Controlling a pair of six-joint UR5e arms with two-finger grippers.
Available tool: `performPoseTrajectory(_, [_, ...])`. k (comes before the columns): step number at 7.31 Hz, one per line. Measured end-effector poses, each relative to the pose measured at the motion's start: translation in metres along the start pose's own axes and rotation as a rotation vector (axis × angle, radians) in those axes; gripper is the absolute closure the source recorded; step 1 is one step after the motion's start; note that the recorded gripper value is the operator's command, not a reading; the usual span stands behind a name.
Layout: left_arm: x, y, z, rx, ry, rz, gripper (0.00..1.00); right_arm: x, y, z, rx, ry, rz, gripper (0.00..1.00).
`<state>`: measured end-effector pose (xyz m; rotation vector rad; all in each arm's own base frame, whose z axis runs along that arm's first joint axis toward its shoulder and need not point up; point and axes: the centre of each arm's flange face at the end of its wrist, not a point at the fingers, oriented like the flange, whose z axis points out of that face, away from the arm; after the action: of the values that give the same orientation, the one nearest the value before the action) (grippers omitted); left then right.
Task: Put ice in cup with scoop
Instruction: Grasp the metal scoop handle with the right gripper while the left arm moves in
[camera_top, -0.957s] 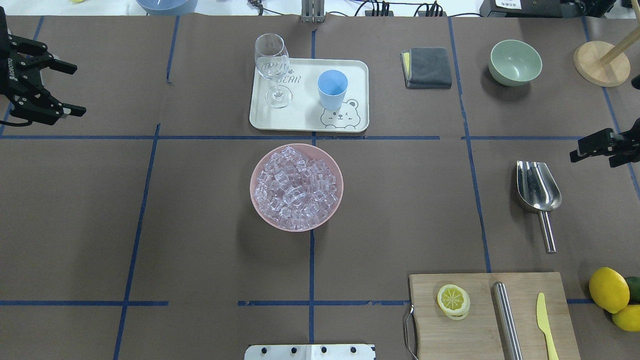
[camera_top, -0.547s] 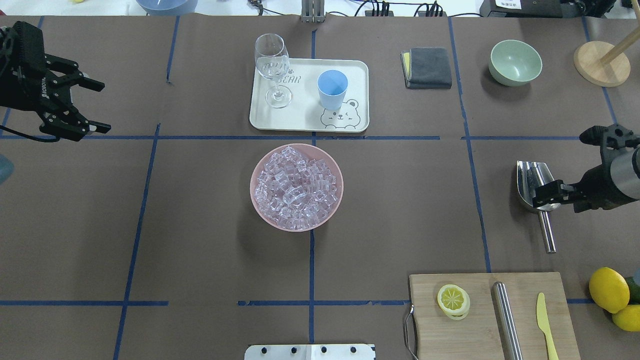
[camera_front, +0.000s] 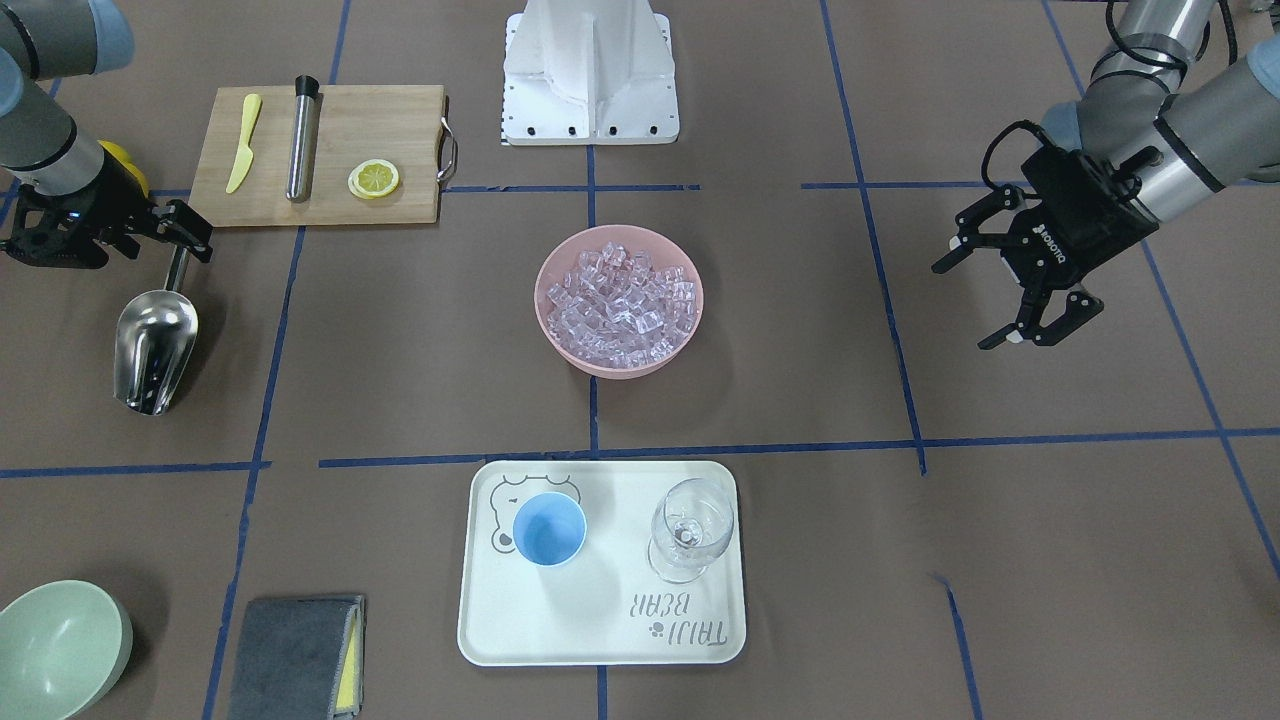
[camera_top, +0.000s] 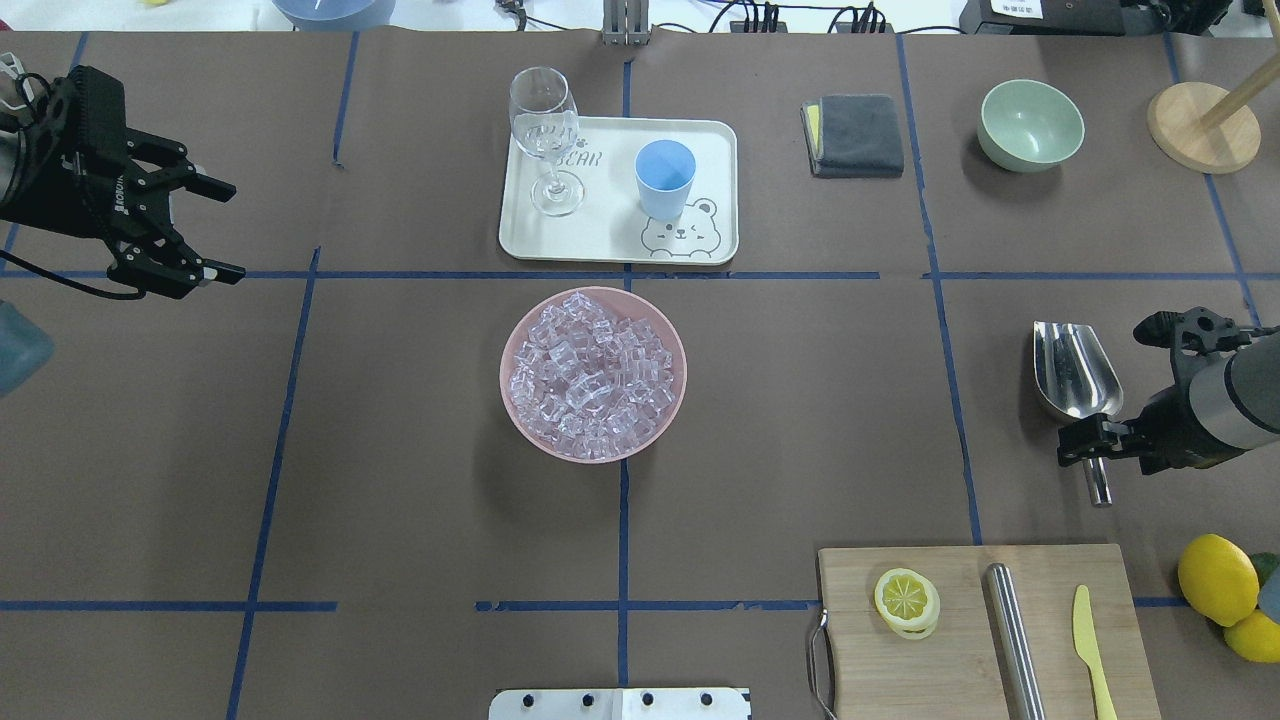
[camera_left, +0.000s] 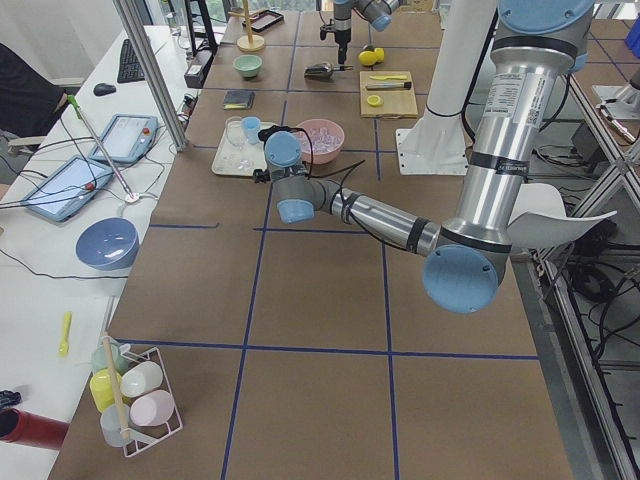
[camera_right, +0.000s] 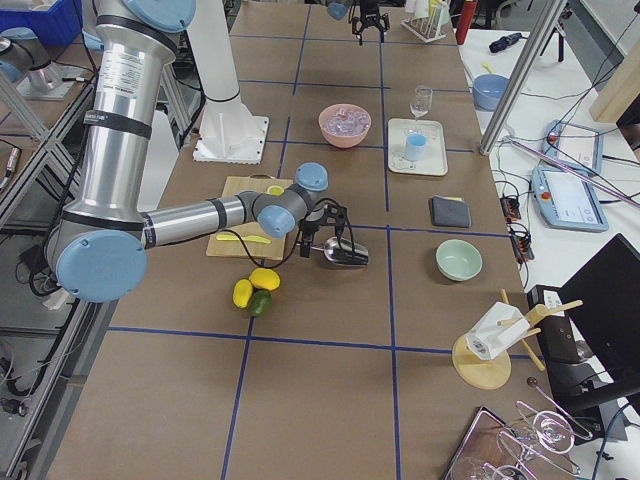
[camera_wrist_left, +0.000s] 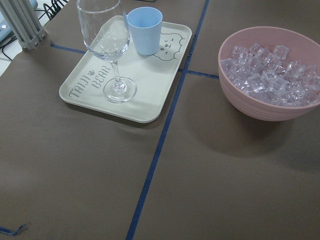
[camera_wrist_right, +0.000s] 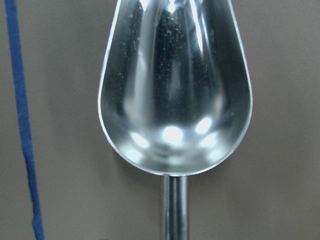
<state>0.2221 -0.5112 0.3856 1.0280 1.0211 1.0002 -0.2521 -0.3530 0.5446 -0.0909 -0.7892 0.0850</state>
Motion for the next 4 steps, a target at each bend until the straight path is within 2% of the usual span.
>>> performPoseTrajectory(1, [0.0001,-0.0004,0.0004,0.0,0.001,0.001,0.01,0.0023,0.0006,0.008,-0.009,0.013,0.001,0.3])
performPoseTrajectory(4, [-0.0001,-0.0008,0.0012,0.001,0.001,0.002,0.01,-0.0005,0.0013,0.0135,-0.016,0.018,-0.006,0.8])
